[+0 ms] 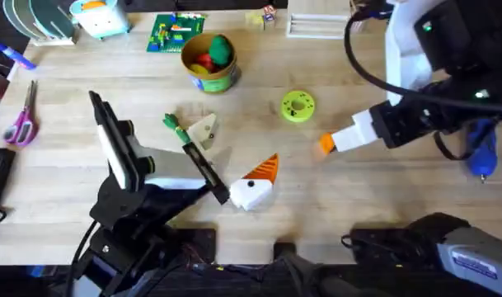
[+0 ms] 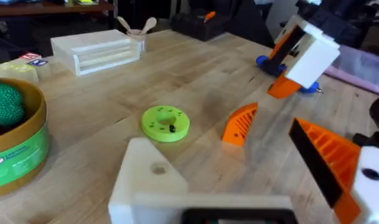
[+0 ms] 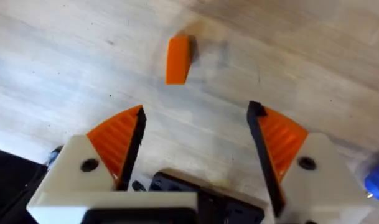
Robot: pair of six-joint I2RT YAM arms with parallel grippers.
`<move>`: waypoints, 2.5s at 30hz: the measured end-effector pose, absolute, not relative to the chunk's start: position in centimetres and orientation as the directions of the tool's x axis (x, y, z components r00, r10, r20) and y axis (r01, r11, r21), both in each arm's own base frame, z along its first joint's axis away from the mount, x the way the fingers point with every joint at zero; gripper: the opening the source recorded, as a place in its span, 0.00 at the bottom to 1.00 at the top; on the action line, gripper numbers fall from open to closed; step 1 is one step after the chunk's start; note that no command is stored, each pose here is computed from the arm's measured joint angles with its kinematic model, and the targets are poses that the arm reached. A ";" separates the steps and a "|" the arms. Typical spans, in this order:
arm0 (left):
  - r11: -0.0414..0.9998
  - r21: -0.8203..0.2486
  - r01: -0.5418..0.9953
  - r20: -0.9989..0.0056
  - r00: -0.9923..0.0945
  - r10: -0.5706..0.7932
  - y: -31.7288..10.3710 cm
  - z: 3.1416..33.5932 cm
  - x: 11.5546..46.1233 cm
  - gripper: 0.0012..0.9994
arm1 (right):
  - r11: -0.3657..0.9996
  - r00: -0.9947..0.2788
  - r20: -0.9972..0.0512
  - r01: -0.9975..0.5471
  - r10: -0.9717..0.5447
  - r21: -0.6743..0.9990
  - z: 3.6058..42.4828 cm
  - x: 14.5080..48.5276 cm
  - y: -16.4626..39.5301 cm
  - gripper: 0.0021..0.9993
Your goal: Pick up the gripper from the table and insert it into the empty holder that is missing its gripper. Then pick up a screw, insert it into the mounting hole, and use the screwdriver to tighten it. Finally, clean up the table by picking up the vegetable and placing it into the bucket.
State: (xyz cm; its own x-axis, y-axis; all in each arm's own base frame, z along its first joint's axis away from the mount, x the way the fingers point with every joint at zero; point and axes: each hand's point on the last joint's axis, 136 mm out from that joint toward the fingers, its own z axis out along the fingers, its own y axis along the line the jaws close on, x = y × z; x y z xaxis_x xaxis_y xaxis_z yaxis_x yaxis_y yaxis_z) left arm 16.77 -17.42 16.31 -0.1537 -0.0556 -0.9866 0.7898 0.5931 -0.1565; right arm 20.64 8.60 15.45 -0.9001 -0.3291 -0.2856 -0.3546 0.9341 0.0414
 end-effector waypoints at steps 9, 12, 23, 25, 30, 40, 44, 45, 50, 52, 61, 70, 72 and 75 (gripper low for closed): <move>0.593 -0.157 0.790 -0.987 -0.154 -0.056 -17.4 16.3 16.8 0.99 | 0.928 -0.900 -0.257 -0.370 -0.351 0.031 12.1 22.0 11.0 0.98; 0.593 -0.157 0.790 -0.987 -0.154 -0.056 -17.4 16.3 16.8 0.99 | 0.935 -0.918 -0.201 -0.354 -0.341 0.031 10.3 21.4 10.9 0.98; 0.593 -0.157 0.790 -0.987 -0.154 -0.056 -17.4 16.3 16.8 0.99 | 0.952 -0.936 -0.198 -0.305 -0.292 0.035 8.6 21.7 11.0 0.71; 0.593 -0.157 0.790 -0.986 -0.154 -0.056 -17.4 16.3 16.8 0.99 | 0.952 -0.934 -0.212 -0.303 -0.289 0.038 8.6 22.0 11.1 0.67; 0.593 -0.156 0.790 -0.987 -0.154 -0.056 -17.4 16.3 16.8 0.99 | 0.954 -0.934 -0.218 -0.298 -0.283 0.040 8.7 22.2 11.2 0.52; 0.593 -0.156 0.790 -0.987 -0.153 -0.056 -17.4 16.3 16.8 0.99 | 0.957 -0.937 -0.216 -0.288 -0.275 0.032 8.7 22.2 11.0 0.01; 0.593 -0.157 0.790 -0.986 -0.154 -0.056 -17.4 16.3 16.8 0.99 | 0.957 -0.941 -0.195 -0.288 -0.277 0.031 9.7 21.5 10.7 0.01; 0.593 -0.157 0.790 -0.986 -0.154 -0.056 -17.4 16.3 16.8 0.99 | 0.957 -0.939 -0.207 -0.289 -0.276 0.033 10.5 21.5 10.7 0.01; 0.593 -0.157 0.790 -0.987 -0.154 -0.056 -17.4 16.3 16.8 0.99 | 0.944 -0.871 -0.407 -0.325 -0.276 0.056 16.6 23.0 11.5 0.01; 0.593 -0.157 0.790 -0.987 -0.154 -0.056 -17.4 16.3 16.8 0.99 | 0.937 -0.829 -0.491 -0.343 -0.268 0.068 18.5 23.5 11.7 0.01; 0.593 -0.157 0.790 -0.986 -0.154 -0.056 -17.4 16.3 16.8 0.99 | 0.753 -0.765 -0.637 -0.475 -0.098 0.455 18.9 26.7 18.9 0.01; 0.593 -0.157 0.790 -0.987 -0.154 -0.056 -17.4 16.3 16.8 0.99 | 0.447 -0.903 -0.418 -0.417 -0.103 0.791 18.9 24.1 24.2 0.01; 0.593 -0.157 0.790 -0.986 -0.154 -0.056 -17.4 16.3 16.8 0.99 | 0.395 -0.928 -0.351 -0.371 -0.124 0.840 18.6 23.4 24.8 0.01; 0.593 -0.157 0.790 -0.986 -0.154 -0.056 -17.4 16.3 16.8 0.99 | 0.334 -0.957 -0.244 -0.285 -0.159 0.899 18.0 22.6 25.4 0.01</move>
State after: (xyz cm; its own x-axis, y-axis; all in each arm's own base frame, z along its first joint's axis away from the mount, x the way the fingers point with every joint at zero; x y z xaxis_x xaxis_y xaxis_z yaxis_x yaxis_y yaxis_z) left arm 16.76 -17.42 16.31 -0.1539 -0.0559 -0.9865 0.7898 0.5930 -0.1568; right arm 22.59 25.44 18.02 -0.9565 -0.1590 -0.2444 -0.2851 0.3338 0.8985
